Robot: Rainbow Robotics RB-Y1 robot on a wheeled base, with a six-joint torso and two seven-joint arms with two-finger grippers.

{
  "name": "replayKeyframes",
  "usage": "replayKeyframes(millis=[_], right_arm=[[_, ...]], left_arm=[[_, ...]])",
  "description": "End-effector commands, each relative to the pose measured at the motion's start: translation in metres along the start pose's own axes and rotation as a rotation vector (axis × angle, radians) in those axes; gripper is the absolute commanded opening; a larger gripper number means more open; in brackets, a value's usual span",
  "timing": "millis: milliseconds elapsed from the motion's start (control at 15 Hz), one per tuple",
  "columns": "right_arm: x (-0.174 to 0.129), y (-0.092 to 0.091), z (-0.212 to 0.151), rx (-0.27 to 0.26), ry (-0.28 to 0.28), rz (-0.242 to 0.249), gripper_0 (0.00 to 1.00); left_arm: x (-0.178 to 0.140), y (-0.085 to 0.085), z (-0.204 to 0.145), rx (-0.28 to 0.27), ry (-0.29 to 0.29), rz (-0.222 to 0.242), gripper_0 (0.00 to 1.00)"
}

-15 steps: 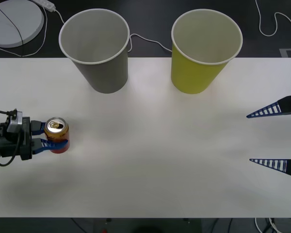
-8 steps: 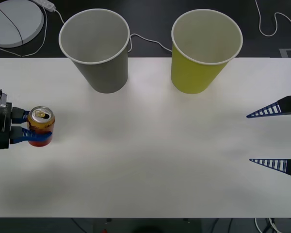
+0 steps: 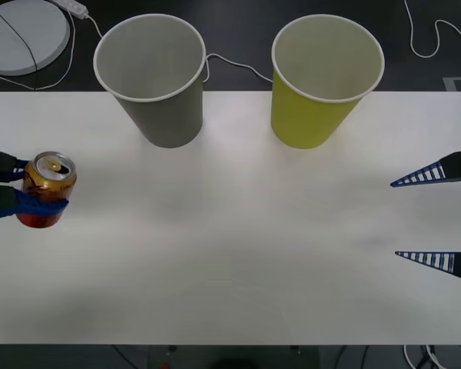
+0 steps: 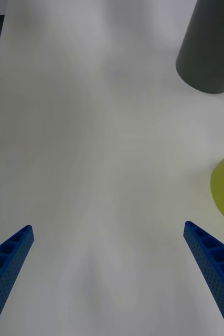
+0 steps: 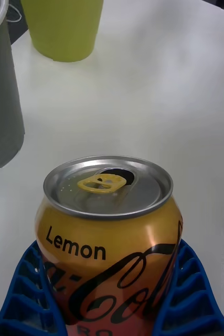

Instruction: Put the can into the green bin and the plastic bottle into the gray bin

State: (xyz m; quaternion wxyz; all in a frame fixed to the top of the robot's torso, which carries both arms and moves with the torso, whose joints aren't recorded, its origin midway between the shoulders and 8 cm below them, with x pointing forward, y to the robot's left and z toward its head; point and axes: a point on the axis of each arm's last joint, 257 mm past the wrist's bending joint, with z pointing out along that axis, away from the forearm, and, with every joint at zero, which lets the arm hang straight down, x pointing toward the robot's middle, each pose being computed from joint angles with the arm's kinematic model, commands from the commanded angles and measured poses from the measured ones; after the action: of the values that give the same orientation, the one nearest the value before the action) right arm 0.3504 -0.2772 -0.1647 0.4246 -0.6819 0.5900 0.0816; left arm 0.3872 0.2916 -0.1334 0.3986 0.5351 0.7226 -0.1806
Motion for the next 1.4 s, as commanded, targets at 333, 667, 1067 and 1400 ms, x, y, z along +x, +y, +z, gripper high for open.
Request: replayKeyframes(millis=[333, 667, 1067, 1400], right_arm=[[0.000, 0.000, 0.000, 0.000, 0.000, 0.000, 1.00], [0.000, 0.000, 0.000, 0.000, 0.000, 0.000, 1.00], [0.000, 0.000, 0.000, 0.000, 0.000, 0.000, 1.00], [0.000, 0.000, 0.000, 0.000, 0.000, 0.000, 1.00]], left_arm=[[-0.050, 0.032, -0.041, -0.086, 0.115, -0.061, 0.02], [-0.102, 0.005, -0.022, -0.084, 0.174, -0.011, 0.03], [-0.166, 0.009, 0.011, -0.038, 0.221, 0.006, 0.03], [-0.226, 0.018, 0.048, -0.032, 0.241, 0.013, 0.03]])
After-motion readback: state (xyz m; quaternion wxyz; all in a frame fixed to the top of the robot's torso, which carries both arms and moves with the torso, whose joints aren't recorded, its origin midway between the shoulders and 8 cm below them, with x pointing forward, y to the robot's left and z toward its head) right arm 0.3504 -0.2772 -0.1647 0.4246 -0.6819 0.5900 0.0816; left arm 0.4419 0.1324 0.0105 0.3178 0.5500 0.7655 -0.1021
